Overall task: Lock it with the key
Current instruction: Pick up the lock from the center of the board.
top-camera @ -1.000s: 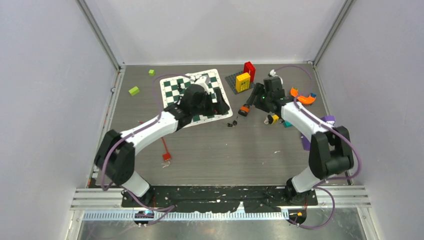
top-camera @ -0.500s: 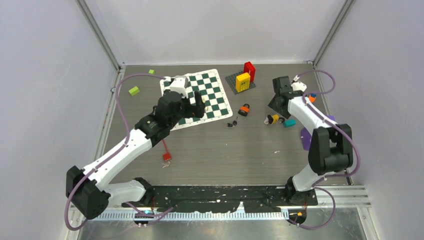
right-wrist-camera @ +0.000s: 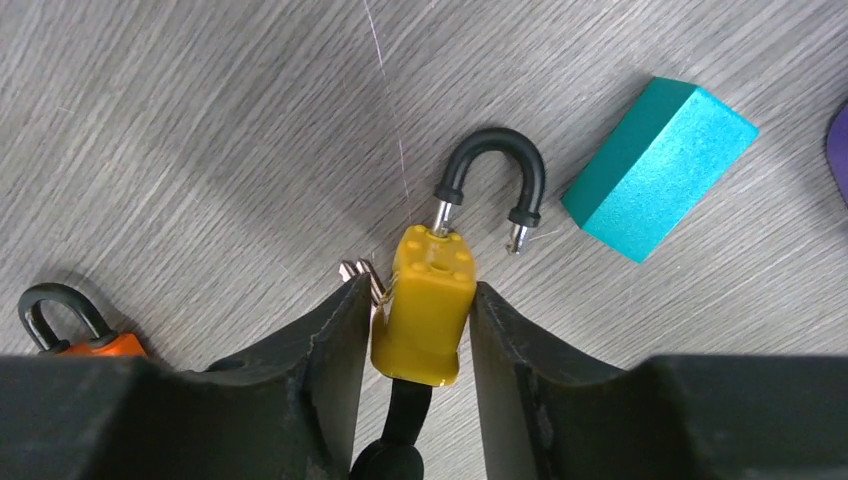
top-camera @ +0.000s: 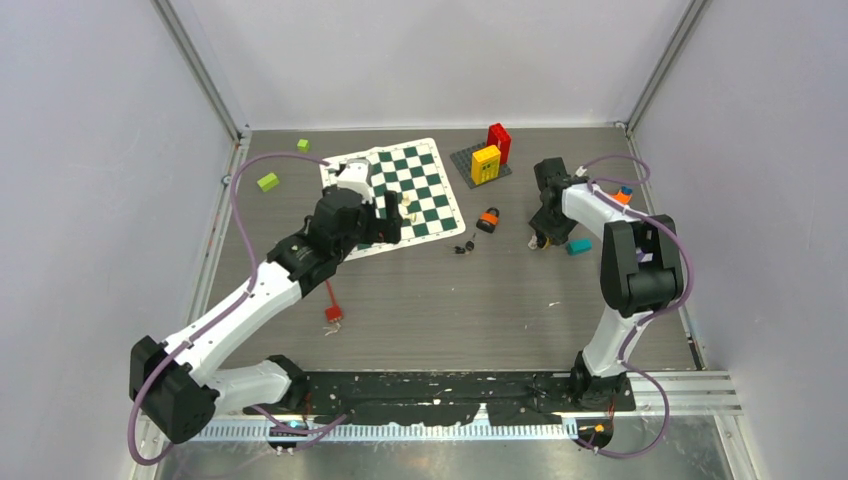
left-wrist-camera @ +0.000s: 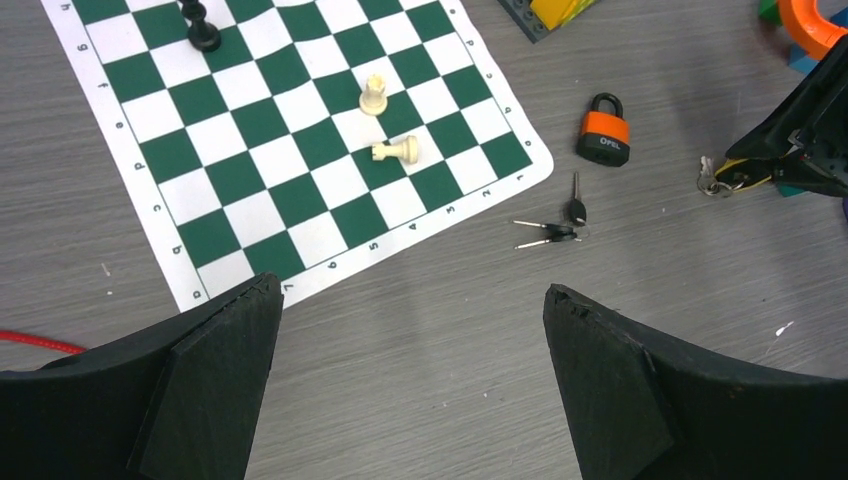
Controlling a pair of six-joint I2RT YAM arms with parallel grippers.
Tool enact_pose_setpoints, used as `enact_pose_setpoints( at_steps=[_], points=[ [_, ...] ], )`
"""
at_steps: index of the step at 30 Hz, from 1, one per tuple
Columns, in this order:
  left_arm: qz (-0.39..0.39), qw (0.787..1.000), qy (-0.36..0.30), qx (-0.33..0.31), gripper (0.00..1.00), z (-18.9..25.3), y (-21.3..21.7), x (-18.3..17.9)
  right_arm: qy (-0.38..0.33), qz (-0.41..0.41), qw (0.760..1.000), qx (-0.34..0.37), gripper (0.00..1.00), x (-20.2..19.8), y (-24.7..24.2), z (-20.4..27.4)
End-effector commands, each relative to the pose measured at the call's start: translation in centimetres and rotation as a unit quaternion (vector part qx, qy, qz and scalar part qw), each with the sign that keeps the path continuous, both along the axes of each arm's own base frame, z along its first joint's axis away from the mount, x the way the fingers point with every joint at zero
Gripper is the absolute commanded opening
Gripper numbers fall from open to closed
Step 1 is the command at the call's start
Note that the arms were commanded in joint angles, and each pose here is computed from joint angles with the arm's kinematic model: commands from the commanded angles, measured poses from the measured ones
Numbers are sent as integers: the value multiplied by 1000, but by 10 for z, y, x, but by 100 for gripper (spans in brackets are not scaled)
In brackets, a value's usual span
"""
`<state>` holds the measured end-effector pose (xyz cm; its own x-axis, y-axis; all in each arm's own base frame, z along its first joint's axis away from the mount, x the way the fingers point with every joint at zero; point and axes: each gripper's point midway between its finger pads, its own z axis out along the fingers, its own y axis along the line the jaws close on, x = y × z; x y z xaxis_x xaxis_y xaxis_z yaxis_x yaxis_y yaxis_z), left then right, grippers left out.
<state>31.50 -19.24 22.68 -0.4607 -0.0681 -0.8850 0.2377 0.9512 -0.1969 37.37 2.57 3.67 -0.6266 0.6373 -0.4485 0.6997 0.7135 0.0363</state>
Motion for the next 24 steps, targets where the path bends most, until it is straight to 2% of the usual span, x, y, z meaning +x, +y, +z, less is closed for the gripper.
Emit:
enact_pose_setpoints(
  at_steps=[1,3,4,6,8,11,14,18,21,23,24],
  points=[
    [21,1000,-14,-16,100,13,10,-3,-35,-31,999,-7,43,4,-7,15],
    [18,999,-34,-34,100,21,10,-4,-43,-31,998,-13,34,3,-10,17],
    [17,998,-44,-44,100,26,9,-5,-48,-30,998,-13,23,4,-10,19],
    [8,996,-59,-61,100,36,7,-7,-56,-18,998,-1,8,5,-6,20],
    [-4,995,-64,-72,100,43,3,-10,-73,16,997,23,6,10,6,25],
    [-28,993,-69,-91,100,53,-5,-16,-135,66,985,80,5,21,30,52],
    [-66,988,-79,-118,99,64,-17,-23,-228,137,949,171,5,30,71,94],
    [-114,974,-107,-164,98,88,-33,-34,-371,231,862,256,5,28,117,188],
    [-169,956,-124,-206,98,109,-50,-47,-466,308,774,298,5,4,147,262],
    [-212,939,-135,-234,99,125,-62,-58,-541,358,696,307,5,-16,162,314],
    [-229,931,-140,-247,99,132,-67,-62,-561,372,671,311,5,-27,167,328]
  ],
)
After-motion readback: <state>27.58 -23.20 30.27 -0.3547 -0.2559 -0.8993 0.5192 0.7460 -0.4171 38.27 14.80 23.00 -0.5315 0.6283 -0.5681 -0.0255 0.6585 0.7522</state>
